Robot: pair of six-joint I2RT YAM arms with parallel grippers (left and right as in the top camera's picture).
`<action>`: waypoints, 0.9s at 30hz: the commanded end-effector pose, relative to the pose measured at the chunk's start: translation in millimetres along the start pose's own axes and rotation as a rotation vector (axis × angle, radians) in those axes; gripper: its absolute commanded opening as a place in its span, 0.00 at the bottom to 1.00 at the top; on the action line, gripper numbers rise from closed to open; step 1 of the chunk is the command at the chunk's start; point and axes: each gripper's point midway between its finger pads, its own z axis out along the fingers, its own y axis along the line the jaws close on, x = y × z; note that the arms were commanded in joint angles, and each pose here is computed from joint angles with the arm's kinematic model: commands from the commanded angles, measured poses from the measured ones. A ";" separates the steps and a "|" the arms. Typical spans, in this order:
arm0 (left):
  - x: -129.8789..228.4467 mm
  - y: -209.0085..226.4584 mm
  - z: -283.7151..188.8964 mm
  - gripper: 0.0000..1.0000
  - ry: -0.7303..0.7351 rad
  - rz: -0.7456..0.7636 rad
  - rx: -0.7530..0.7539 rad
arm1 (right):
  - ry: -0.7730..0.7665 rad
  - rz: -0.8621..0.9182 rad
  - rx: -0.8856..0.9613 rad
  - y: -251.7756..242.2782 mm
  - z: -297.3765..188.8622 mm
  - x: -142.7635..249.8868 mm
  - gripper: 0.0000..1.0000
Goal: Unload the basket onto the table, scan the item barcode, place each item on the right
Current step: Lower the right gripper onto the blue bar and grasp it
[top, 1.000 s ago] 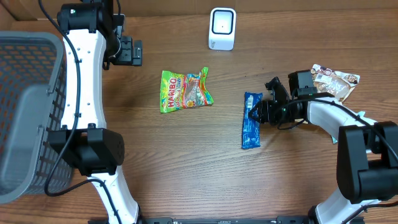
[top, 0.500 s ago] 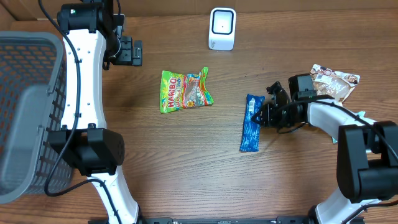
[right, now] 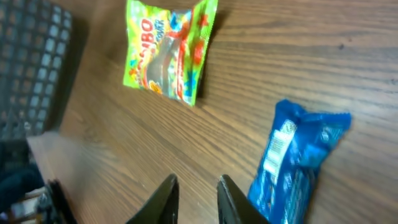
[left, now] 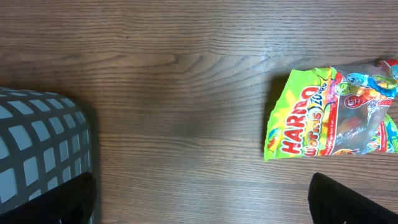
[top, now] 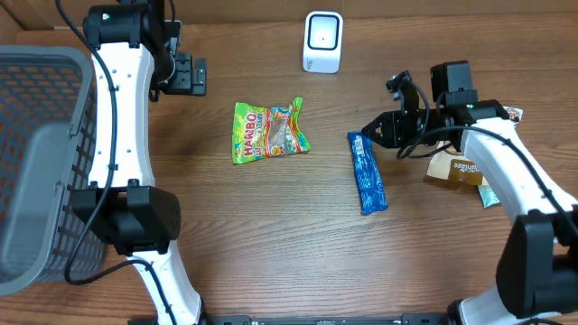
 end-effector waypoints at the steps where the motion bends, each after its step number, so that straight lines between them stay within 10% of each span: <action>1: -1.6 -5.9 1.3 1.00 -0.001 0.028 0.013 | 0.062 0.012 0.203 -34.1 -5.7 15.1 0.31; 9: -1.6 -5.9 1.3 1.00 -0.001 0.028 0.013 | 0.180 0.039 0.216 -57.5 24.1 59.8 0.57; 27: -1.6 -5.9 1.3 1.00 -0.001 0.028 0.013 | 0.222 -0.021 0.281 -73.5 65.2 83.1 0.54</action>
